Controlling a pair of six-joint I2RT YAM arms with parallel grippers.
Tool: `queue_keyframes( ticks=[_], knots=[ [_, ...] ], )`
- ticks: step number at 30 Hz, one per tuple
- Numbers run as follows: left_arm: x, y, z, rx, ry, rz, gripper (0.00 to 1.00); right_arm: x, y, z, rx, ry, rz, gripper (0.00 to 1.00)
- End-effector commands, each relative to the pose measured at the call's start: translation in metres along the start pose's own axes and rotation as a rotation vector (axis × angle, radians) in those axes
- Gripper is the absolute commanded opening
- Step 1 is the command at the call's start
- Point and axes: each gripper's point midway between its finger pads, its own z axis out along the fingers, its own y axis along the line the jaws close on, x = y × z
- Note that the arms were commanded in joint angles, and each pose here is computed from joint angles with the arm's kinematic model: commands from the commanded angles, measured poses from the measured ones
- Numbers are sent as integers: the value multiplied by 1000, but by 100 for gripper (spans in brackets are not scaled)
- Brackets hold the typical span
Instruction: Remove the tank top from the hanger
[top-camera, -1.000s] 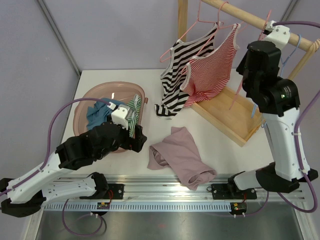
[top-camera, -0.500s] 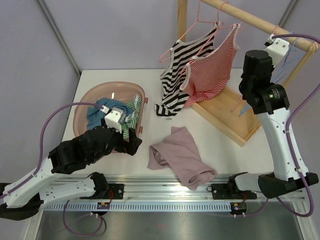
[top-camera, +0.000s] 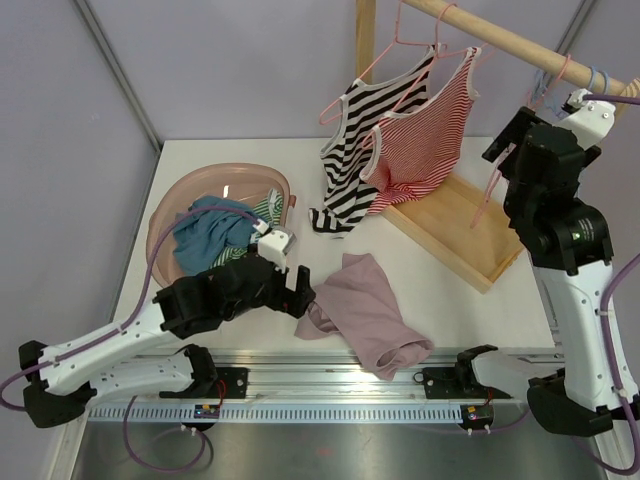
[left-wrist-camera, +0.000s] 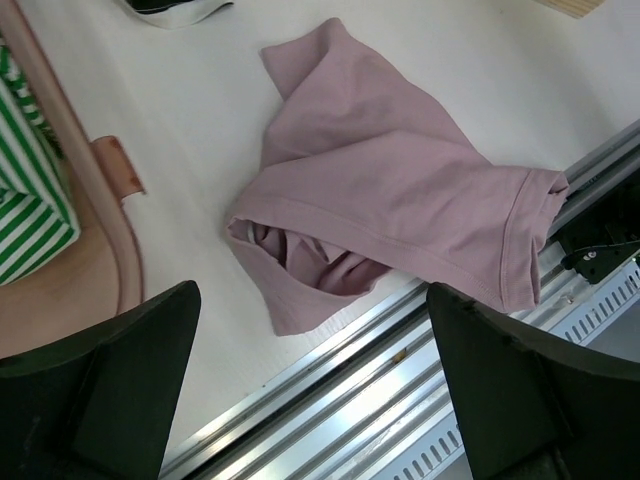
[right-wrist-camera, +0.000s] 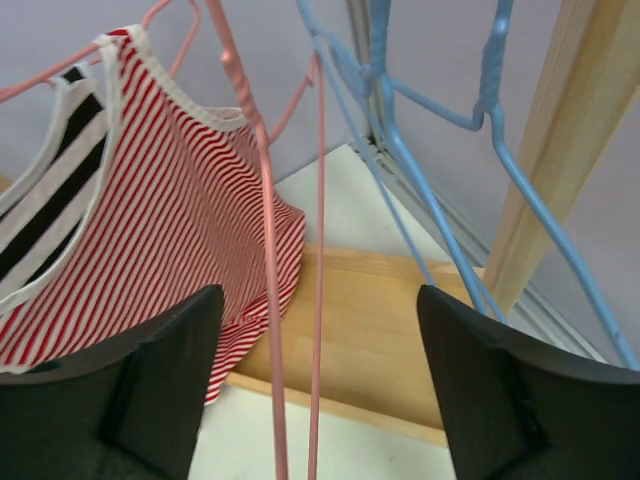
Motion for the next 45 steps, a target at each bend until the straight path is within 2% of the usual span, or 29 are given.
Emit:
queue_keyframes(
  ticks=[1,2,3,4,11,17,19,24,31,33,36,37,39,40,45],
  knots=[
    [-16,-34,13,120,-63,-42,99,-22,7,-26,-135,-16,69,89],
    [-8,-37,23,111,-35,-30,99,-24,8,-32,-162,-19,73,90],
    [-3,-41,28,110,-23,-20,99,-29,10,-44,-225,-23,93,98],
    [-1,-44,33,107,-18,-12,99,-29,11,-49,-254,-22,96,99],
    [30,-81,72,98,80,109,99,-52,-3,-122,-500,-71,174,100],
    [58,-111,111,124,182,173,99,-48,-4,-191,-806,-92,201,99],
    [73,-115,127,124,226,187,99,-40,0,-208,-892,-59,184,100],
    [95,-124,157,115,279,205,99,-13,4,-234,-1034,29,125,100],
    [122,-106,193,-50,293,251,99,19,14,-252,-1180,124,80,100],
    [141,-102,199,-73,324,269,99,20,12,-256,-1192,122,81,99],
    [170,-97,206,-95,369,286,73,18,7,-258,-1182,103,77,100],
    [178,-95,207,-95,379,286,48,15,4,-262,-1185,89,79,100],
    [184,-90,208,-107,386,287,24,12,1,-264,-1183,69,81,100],
    [185,-87,207,-115,385,287,2,11,0,-266,-1187,63,84,99],
    [149,-85,190,-143,306,297,0,9,-4,-271,-1199,41,87,100]
  ],
)
